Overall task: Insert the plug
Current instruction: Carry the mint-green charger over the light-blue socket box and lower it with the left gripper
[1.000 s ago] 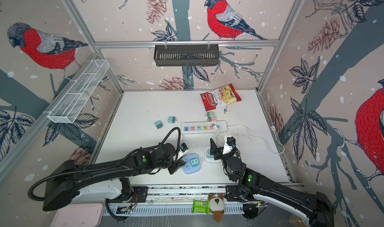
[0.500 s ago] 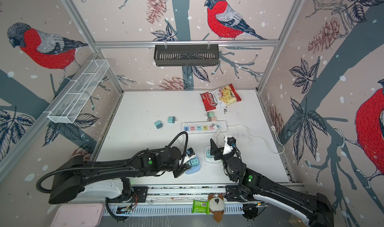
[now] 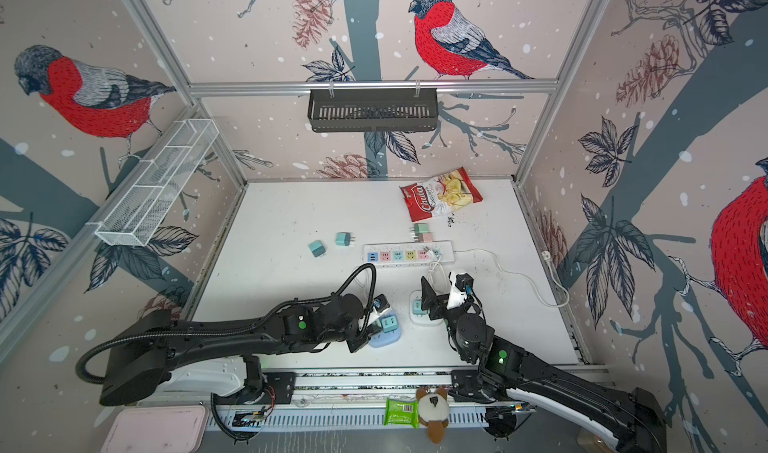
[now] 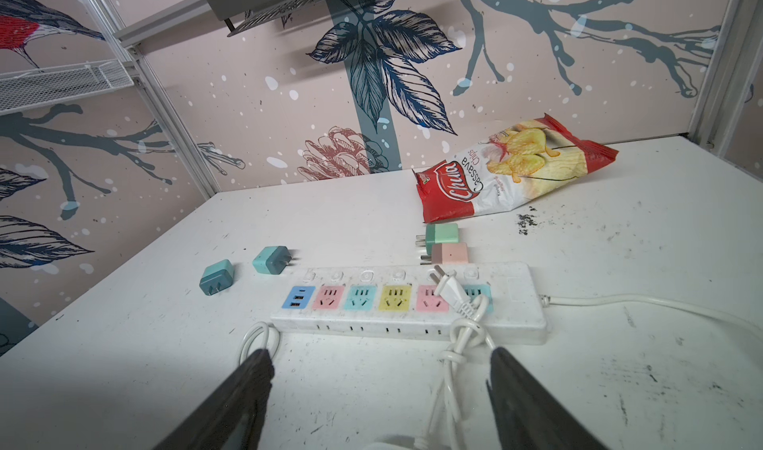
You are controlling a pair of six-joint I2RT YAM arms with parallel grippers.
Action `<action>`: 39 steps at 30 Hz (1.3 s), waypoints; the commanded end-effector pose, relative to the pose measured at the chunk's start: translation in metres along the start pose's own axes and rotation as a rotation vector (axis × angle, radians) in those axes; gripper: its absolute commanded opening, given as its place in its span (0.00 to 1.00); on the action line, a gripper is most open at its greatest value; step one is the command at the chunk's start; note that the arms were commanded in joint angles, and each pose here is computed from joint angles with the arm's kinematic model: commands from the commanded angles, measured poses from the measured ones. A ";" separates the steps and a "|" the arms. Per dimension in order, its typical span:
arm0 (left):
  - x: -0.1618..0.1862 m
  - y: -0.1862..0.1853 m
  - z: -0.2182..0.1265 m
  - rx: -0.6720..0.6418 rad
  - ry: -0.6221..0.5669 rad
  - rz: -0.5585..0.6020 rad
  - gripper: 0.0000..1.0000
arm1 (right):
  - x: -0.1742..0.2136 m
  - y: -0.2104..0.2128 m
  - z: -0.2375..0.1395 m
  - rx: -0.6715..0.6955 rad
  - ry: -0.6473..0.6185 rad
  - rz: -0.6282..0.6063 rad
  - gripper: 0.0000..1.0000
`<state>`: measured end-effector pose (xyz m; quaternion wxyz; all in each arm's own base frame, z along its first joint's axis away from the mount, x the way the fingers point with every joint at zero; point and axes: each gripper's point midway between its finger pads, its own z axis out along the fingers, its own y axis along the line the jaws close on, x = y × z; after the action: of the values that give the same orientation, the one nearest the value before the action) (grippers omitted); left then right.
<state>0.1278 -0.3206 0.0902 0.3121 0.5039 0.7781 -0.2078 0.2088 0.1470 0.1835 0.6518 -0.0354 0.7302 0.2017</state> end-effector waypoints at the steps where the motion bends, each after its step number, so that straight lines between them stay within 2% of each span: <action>1: 0.000 0.006 0.001 -0.037 0.004 0.017 0.00 | -0.002 0.001 -0.001 -0.010 -0.004 0.012 0.83; 15: 0.013 0.002 0.011 -0.014 0.093 0.015 0.00 | -0.004 0.001 -0.003 -0.025 -0.023 0.021 0.84; 26: 0.015 -0.002 0.009 0.008 0.115 0.004 0.00 | -0.004 0.000 -0.003 -0.024 -0.024 0.023 0.84; 34: 0.023 0.001 0.025 -0.024 0.181 0.004 0.00 | -0.004 0.000 -0.003 -0.023 -0.025 0.026 0.84; 39: 0.021 -0.003 0.021 -0.009 0.159 0.008 0.00 | -0.004 -0.001 -0.003 -0.023 -0.025 0.026 0.84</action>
<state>0.1342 -0.3377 0.0734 0.2854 0.5093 0.7915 -0.1805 0.2065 0.1442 0.1876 0.6579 -0.0297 0.7200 0.2187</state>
